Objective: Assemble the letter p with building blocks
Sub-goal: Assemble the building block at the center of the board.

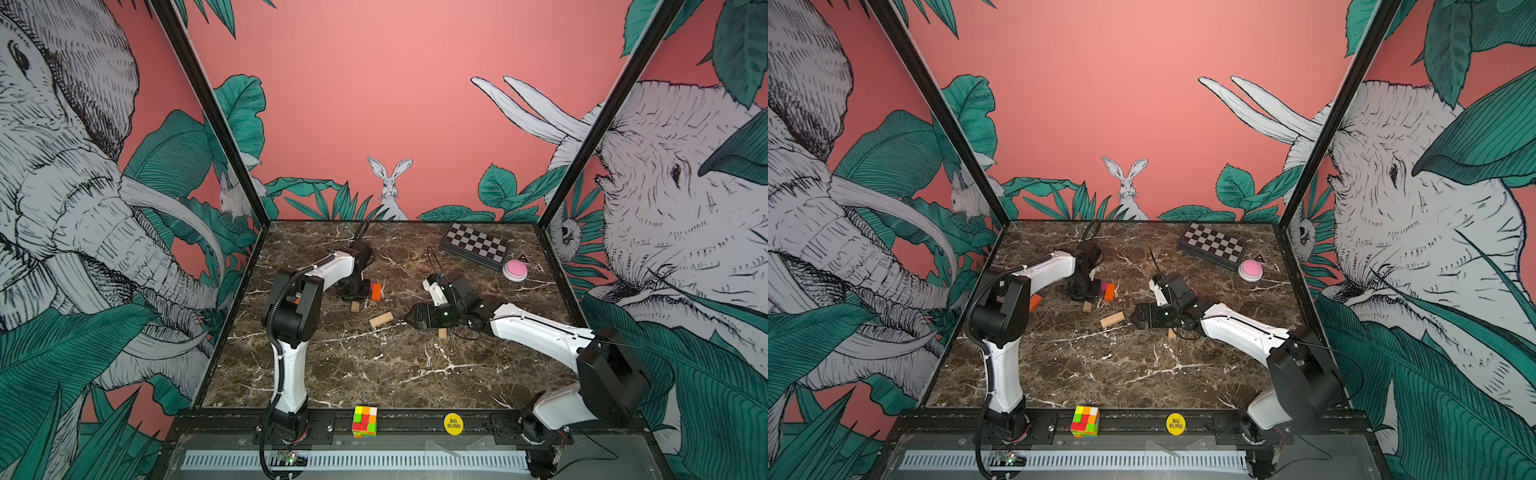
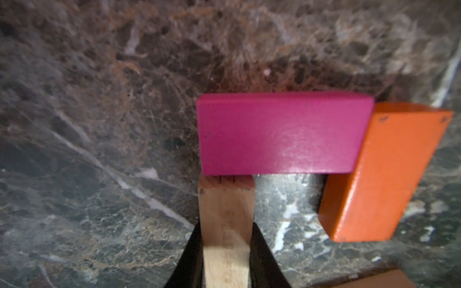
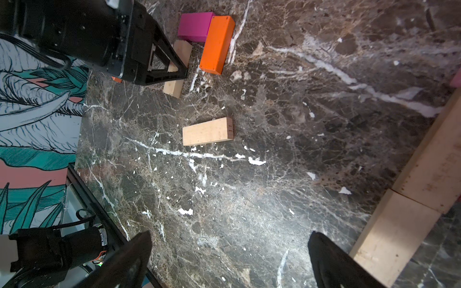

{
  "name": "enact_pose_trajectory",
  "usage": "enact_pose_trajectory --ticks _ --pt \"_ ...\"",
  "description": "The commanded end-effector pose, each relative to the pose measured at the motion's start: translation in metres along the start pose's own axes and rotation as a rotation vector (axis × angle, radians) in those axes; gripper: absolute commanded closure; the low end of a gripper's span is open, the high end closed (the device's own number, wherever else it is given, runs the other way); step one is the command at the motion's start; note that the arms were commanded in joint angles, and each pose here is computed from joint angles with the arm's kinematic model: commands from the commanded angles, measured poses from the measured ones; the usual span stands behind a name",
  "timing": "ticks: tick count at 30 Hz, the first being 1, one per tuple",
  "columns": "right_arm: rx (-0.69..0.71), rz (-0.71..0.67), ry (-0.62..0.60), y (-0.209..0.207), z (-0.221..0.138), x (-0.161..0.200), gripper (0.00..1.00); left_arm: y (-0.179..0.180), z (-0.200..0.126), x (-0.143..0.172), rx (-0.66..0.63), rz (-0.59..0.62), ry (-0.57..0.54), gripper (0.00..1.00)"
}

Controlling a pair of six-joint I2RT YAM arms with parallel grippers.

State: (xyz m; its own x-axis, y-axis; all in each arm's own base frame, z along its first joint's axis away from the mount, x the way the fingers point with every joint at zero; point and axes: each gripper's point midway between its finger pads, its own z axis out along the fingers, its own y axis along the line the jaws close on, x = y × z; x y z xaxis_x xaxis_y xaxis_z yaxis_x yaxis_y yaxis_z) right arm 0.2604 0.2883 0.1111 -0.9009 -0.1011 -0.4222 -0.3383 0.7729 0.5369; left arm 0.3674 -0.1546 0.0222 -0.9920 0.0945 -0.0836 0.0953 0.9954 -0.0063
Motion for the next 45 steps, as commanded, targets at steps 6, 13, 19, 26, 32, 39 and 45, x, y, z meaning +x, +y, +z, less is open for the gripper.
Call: enact_pose_trajectory --ticks 6,13,19,26,32,39,45 --pt "0.004 0.003 -0.018 0.0026 -0.0024 -0.0083 0.02 -0.0028 0.0132 0.0096 -0.005 0.004 0.046 0.99" --pt "-0.001 0.009 -0.021 0.0035 -0.0023 -0.0087 0.02 -0.0042 0.0143 0.0104 -0.002 0.014 0.052 0.99" --pt "-0.002 0.011 -0.020 0.0035 -0.0020 -0.0086 0.02 -0.0041 0.0140 0.0090 -0.002 0.005 0.051 0.99" --pt "-0.003 0.017 -0.018 0.0028 -0.0003 -0.0080 0.02 -0.0065 0.0158 0.0097 0.006 -0.004 0.058 0.99" --pt "-0.001 0.017 -0.015 0.0021 0.0006 -0.0071 0.02 -0.0070 0.0170 0.0111 0.001 0.016 0.063 1.00" --pt "-0.003 0.022 -0.013 0.0021 0.0013 -0.0071 0.02 -0.0035 0.0182 0.0121 -0.019 0.004 0.064 1.00" --pt "-0.004 0.023 -0.013 0.0025 0.0019 -0.0076 0.02 -0.0024 0.0205 0.0123 -0.027 -0.011 0.066 0.99"
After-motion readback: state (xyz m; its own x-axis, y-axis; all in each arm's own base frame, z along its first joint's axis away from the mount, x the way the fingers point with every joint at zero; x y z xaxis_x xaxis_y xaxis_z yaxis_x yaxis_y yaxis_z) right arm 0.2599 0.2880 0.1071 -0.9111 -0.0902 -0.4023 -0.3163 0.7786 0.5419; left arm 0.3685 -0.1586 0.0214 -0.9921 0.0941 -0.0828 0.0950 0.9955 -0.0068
